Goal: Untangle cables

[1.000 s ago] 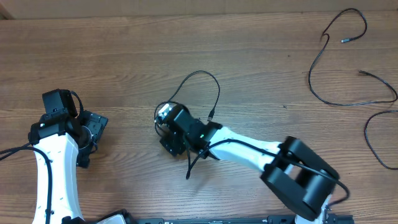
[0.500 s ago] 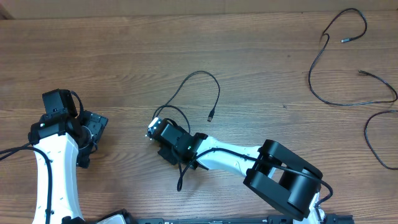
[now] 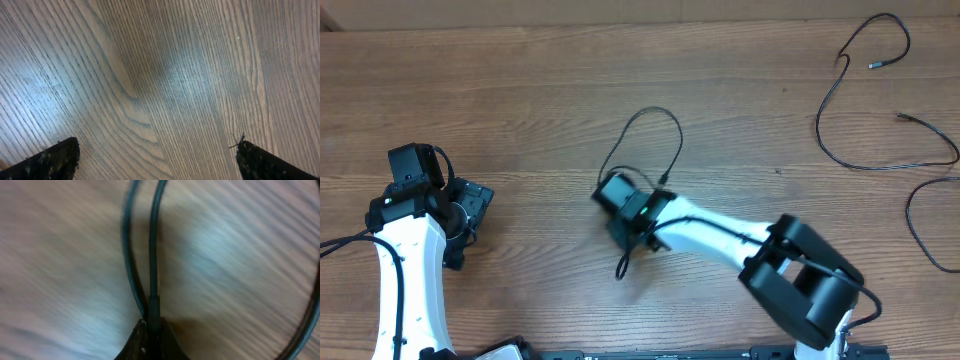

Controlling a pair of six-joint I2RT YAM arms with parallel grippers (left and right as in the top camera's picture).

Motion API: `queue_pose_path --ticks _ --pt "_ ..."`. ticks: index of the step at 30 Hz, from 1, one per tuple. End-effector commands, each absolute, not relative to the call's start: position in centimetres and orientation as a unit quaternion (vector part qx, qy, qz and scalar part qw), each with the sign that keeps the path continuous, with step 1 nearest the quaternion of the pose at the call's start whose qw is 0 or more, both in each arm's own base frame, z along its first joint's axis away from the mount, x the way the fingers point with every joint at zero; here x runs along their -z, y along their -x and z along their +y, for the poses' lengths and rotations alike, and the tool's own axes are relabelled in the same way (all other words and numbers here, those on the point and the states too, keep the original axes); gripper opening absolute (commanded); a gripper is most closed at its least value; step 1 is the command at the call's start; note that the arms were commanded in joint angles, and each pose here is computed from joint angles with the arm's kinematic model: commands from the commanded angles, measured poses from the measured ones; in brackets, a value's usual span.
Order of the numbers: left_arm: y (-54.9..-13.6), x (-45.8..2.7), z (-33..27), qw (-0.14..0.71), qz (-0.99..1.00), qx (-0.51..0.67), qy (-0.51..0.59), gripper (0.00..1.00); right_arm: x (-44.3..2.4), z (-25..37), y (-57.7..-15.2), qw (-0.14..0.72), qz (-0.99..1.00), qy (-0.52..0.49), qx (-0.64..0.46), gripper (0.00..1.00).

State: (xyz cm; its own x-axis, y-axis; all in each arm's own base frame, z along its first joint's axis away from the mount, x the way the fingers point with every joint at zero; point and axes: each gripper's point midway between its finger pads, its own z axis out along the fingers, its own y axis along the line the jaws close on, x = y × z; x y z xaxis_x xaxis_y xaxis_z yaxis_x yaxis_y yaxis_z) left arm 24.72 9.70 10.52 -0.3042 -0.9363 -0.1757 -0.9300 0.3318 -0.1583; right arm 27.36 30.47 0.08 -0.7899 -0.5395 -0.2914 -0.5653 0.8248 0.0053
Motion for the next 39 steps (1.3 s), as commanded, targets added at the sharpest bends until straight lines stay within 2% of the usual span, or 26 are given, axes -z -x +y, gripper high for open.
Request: queue_pose_path --ticks 1,5,9,14,22,27,34,36,39 --pt "-24.8 -11.0 9.7 0.126 0.803 0.018 0.582 1.0 0.5 23.7 -30.7 0.127 0.97 0.208 0.008 0.04" --pt "-24.8 -11.0 9.7 0.126 0.803 0.018 0.582 1.0 0.5 18.2 -34.1 0.124 0.983 0.138 0.021 0.04" --pt "-24.8 -11.0 9.7 0.126 0.803 0.018 0.582 1.0 0.1 13.8 -38.2 0.156 0.986 0.066 0.006 0.04" --pt "-24.8 -11.0 9.7 0.126 0.803 0.018 0.582 1.0 -1.0 9.7 -42.7 0.212 0.976 0.039 -0.031 0.04" --pt "-24.8 -11.0 9.7 0.126 0.803 0.018 0.582 1.0 -2.4 2.6 -46.3 0.272 0.961 -0.043 -0.022 0.04" --pt "-24.8 -11.0 9.7 0.126 0.803 0.018 0.582 1.0 -2.4 5.3 -45.5 0.259 0.96 0.049 -0.092 0.04" --pt "-24.8 -11.0 9.7 0.126 0.803 0.018 0.582 1.0 -2.8 10.8 -44.8 0.257 0.949 0.108 -0.146 0.06" --pt "-24.8 -11.0 9.7 0.126 0.803 0.018 0.582 1.0 -2.8 12.2 -44.5 0.257 0.947 0.126 -0.142 0.06" --pt "-24.8 -11.0 9.7 0.126 0.803 0.018 0.582 1.0 -2.7 11.6 -45.2 0.272 0.951 0.122 -0.08 0.12"
